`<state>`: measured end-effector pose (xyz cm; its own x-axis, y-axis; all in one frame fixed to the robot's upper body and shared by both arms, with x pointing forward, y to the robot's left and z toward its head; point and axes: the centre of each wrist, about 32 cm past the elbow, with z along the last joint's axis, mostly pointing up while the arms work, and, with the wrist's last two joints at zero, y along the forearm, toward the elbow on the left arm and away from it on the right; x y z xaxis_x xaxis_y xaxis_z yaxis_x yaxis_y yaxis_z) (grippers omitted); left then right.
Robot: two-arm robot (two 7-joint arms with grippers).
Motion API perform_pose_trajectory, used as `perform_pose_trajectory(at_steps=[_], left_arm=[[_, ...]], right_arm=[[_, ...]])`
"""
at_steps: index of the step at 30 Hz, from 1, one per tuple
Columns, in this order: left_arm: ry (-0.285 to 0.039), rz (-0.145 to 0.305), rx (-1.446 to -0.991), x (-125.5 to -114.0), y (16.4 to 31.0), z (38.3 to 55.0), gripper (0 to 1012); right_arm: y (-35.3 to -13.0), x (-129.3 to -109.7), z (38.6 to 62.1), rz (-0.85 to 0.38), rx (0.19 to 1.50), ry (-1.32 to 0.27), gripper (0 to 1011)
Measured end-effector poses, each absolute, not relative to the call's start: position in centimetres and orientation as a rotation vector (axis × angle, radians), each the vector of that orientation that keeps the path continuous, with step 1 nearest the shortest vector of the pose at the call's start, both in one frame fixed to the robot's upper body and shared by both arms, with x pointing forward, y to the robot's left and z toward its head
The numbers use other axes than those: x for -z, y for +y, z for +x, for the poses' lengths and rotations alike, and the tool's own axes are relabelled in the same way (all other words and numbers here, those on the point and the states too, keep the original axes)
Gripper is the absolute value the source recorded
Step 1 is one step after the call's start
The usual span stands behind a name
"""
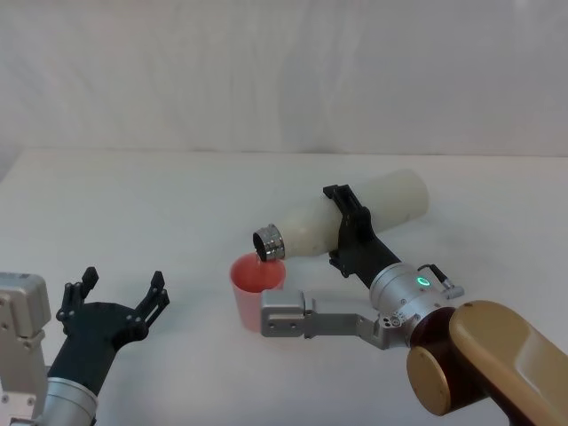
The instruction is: Grasp the thermos with one hand and pour water into the cup lid.
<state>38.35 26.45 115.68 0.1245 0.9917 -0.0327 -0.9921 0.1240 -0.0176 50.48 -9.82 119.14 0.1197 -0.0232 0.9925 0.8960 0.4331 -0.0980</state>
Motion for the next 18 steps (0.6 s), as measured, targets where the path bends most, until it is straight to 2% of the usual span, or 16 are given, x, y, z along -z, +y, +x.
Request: perform_pose_trajectory(at_steps=[18], left_arm=[[0.014,-0.038,-1.446,-115.68,26.45,38.35,1001]], right_arm=[[-9.82,-119.14,50.63,-0.897,0.822,-1.272,962]])
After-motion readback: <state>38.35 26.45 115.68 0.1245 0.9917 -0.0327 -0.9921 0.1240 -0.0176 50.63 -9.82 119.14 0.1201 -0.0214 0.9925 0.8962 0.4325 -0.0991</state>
